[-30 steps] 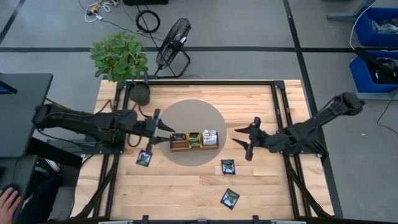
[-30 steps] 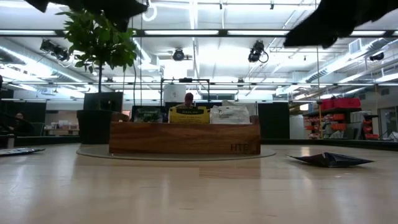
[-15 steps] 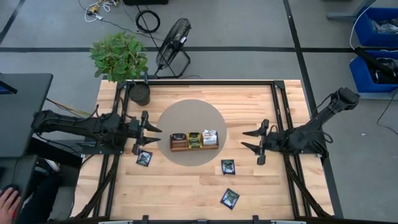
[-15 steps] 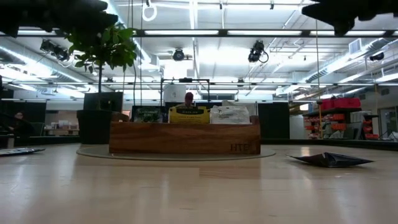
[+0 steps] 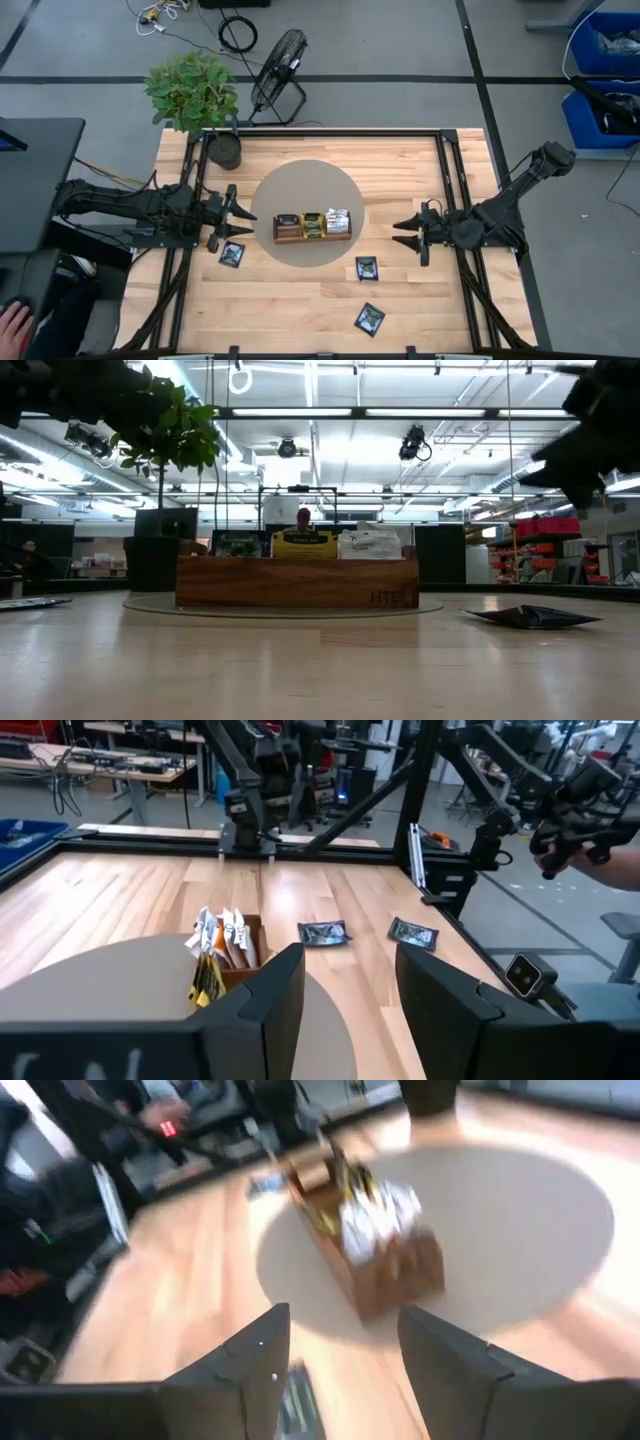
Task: Pick & Place Tea
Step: Put the purple tea bag into the left section of the wooden organizer
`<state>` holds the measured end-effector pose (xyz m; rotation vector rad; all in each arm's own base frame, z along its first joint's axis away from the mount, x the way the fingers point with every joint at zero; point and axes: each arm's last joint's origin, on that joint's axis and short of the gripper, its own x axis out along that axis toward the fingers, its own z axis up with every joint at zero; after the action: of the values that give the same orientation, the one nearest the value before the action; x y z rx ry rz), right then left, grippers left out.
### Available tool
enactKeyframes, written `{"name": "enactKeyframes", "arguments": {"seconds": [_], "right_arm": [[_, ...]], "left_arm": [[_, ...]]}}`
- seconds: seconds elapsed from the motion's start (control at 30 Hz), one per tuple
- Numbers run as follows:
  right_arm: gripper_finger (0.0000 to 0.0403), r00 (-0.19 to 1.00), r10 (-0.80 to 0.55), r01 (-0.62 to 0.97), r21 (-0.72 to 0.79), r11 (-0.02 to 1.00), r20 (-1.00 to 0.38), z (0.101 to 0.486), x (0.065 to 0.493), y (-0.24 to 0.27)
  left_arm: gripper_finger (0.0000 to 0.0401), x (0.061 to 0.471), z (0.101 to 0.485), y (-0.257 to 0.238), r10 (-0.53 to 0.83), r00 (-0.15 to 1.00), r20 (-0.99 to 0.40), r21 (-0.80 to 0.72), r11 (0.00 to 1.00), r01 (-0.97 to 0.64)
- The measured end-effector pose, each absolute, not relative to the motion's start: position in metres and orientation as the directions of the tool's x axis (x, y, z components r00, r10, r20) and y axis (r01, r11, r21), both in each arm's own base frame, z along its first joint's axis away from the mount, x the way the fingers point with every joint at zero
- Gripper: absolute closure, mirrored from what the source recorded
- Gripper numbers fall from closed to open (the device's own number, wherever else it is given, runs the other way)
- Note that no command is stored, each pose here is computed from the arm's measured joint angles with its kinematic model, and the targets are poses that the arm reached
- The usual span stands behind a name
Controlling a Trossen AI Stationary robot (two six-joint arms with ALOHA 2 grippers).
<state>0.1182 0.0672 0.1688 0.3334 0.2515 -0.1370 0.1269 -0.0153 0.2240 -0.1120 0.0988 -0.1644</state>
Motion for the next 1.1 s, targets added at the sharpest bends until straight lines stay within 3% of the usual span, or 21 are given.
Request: {"name": "enactKeyframes", "arguments": {"seconds": [0.63, 1.1], "right_arm": [[0.0207, 0.868, -0.001, 0.243, 0.424, 0.873, -0.496, 0.138, 0.134, 0.071], [0.0207, 0.741, -0.027, 0.234, 0.221, 0.947, -0.671, 0.125, 0.18, 0.096]], "left_arm": [[0.0236, 0.127, 0.224, -0.015, -0.168, 0.982, -0.09, -0.13, 0.979, 0.155], [0.0236, 0.127, 0.221, -0.015, -0.167, 0.978, -0.124, -0.127, 0.98, 0.151]]}}
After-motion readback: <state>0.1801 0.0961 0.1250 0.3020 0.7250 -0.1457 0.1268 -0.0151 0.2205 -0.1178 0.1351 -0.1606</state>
